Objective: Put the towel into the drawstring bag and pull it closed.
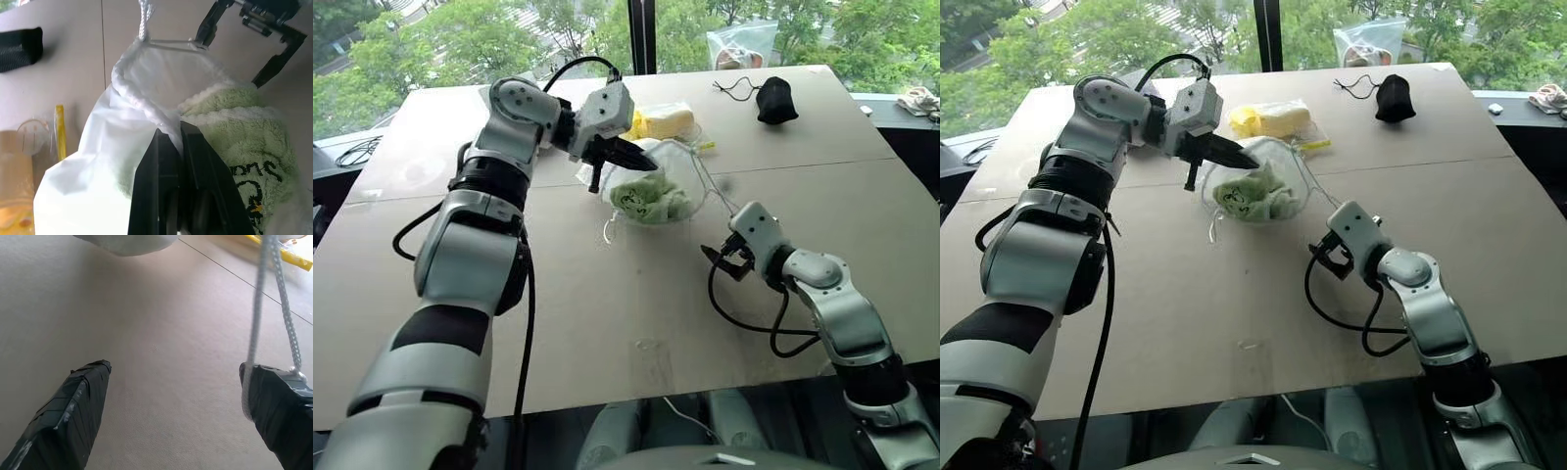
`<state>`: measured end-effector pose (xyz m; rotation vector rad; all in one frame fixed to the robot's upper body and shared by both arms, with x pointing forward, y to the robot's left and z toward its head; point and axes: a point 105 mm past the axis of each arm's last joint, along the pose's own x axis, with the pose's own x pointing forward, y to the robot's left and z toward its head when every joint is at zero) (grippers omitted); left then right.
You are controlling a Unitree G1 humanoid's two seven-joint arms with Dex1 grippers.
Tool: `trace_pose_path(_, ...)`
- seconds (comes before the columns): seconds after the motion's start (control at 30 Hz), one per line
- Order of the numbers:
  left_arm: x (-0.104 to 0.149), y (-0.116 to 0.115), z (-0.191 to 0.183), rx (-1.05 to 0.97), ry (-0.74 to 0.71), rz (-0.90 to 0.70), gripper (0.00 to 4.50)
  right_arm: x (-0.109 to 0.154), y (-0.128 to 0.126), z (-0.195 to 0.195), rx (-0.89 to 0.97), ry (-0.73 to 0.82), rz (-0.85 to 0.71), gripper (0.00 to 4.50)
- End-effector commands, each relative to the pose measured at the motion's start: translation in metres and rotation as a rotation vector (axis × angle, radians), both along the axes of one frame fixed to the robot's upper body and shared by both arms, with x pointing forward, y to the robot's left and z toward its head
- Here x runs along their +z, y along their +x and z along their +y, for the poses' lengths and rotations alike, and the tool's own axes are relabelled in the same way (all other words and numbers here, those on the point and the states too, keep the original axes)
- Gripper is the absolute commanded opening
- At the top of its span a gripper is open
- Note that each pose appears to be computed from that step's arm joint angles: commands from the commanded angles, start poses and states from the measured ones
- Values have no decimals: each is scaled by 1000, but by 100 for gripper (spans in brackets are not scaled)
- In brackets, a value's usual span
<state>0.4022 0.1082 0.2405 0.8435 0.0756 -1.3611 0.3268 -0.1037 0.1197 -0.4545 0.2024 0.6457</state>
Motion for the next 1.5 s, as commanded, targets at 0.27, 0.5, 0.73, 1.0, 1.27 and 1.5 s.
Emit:
trace_pose_path(0.27, -39, 12, 8, 77, 20, -145, 86, 8, -12, 10, 68, 46, 91, 450)
trace_pose_path(0.5, -24, -15, 50, 109, -259, 59, 278, 21, 8, 4, 9, 56, 8, 450)
trace_pose_path(0.73, -20, -47, 93, 361, -445, 145, 278, -4, 45, 24, 30, 86, 27, 450)
trace_pose_path(1.0, -83, -74, 106, 540, -423, 203, 285, 4, 46, 21, 52, 164, -9, 132)
trace_pose_path(1.27, -132, -53, 73, 623, -336, 96, 285, 15, 30, 11, 39, 155, -35, 7)
trace_pose_path(1.5, -164, -32, 54, 706, -305, 59, 157, 30, 19, 6, -3, 173, -67, 0)
